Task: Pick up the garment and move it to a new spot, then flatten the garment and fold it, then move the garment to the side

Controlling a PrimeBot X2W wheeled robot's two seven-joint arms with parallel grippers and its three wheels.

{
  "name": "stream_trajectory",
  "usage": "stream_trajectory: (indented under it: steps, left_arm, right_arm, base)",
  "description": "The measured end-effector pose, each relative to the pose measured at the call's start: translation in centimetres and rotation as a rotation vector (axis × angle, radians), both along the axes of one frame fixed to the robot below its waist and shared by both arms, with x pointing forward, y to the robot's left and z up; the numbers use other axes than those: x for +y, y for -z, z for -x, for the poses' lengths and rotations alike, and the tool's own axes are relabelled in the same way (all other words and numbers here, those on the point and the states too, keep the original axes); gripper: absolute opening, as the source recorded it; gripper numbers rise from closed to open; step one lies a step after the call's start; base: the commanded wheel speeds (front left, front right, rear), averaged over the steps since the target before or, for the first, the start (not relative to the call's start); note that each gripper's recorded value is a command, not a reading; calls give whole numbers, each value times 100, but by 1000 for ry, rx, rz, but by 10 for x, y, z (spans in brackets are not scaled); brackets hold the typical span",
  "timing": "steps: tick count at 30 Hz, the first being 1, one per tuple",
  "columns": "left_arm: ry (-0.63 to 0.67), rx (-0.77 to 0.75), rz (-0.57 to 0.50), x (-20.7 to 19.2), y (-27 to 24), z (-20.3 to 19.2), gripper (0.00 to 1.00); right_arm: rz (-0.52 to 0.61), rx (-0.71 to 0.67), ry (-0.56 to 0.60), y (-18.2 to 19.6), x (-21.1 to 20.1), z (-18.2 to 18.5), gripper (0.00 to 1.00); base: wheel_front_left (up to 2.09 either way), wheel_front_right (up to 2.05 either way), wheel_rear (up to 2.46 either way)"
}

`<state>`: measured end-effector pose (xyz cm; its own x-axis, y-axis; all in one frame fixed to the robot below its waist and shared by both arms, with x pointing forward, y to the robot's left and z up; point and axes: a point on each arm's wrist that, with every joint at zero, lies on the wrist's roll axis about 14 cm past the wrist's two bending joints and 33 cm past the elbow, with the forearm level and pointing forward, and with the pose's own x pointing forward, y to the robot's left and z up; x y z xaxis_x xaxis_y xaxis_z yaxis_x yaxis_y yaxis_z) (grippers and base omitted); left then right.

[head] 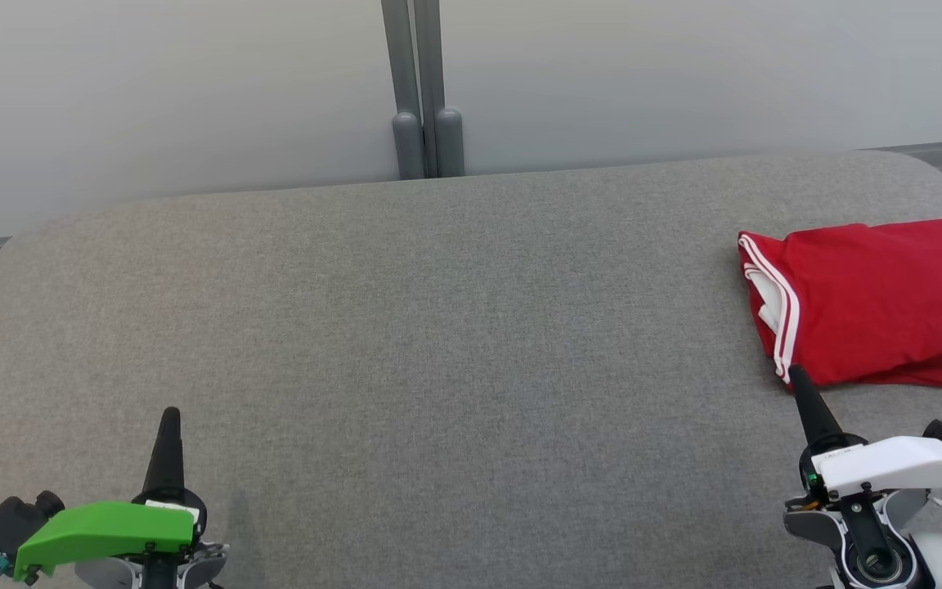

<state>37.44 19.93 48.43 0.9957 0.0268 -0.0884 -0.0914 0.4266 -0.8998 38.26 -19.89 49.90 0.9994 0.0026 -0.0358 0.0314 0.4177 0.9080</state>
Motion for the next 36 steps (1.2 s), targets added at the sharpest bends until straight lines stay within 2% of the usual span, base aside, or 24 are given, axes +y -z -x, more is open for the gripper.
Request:
stream_trajectory:
  steps: [36]
  left_arm:
    - [2,-50,303,-1,-13,-9,0]
  right_arm:
    - [-294,-11,11,-3,-1,-3,0]
  base:
    - [0,0,0]
